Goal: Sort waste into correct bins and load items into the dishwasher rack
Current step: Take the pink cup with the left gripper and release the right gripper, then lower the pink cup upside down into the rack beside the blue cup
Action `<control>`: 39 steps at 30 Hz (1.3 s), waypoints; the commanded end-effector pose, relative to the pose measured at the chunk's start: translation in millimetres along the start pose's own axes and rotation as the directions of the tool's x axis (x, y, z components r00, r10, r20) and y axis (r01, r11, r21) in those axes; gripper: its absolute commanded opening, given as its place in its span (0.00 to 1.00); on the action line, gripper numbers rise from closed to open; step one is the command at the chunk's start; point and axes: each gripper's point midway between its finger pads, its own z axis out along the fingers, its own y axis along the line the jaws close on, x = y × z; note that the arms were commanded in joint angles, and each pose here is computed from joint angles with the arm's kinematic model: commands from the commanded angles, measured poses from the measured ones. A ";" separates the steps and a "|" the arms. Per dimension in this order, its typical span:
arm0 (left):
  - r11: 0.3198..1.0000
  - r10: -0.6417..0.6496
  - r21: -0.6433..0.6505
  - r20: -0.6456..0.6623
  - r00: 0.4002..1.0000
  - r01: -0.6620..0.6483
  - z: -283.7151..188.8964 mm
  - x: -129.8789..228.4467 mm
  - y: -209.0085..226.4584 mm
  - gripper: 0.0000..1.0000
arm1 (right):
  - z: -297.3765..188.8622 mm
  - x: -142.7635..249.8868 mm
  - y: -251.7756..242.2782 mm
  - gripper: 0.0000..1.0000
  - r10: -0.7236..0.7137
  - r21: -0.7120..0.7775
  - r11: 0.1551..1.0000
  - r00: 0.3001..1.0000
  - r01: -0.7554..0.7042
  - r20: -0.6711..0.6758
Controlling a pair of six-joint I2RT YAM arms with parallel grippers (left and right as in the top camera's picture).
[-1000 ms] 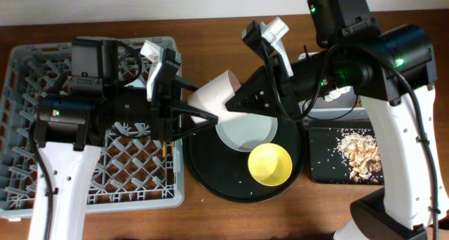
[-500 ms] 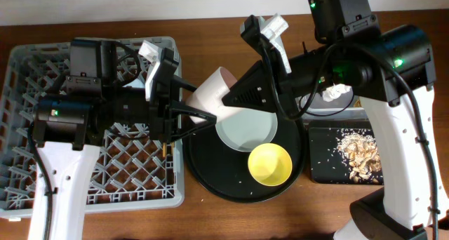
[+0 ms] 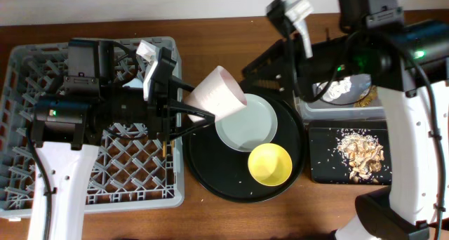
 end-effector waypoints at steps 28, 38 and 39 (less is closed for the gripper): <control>0.989 -0.003 -0.145 0.058 0.998 0.012 -32.9 -6.2 24.1 0.57 | 56.3 81.6 -25.8 0.05 0.163 0.116 0.985 0.930 -0.131 -0.330; 0.133 -0.508 -0.920 0.256 0.822 0.369 -180.4 97.2 141.2 0.55 | 16.4 88.7 -76.6 0.08 0.251 0.333 0.932 0.919 -0.144 -0.304; 0.071 -0.516 -0.925 0.286 0.807 0.373 -188.2 102.4 142.1 0.55 | 15.1 90.7 -79.4 0.08 0.256 0.350 0.926 0.915 -0.140 -0.311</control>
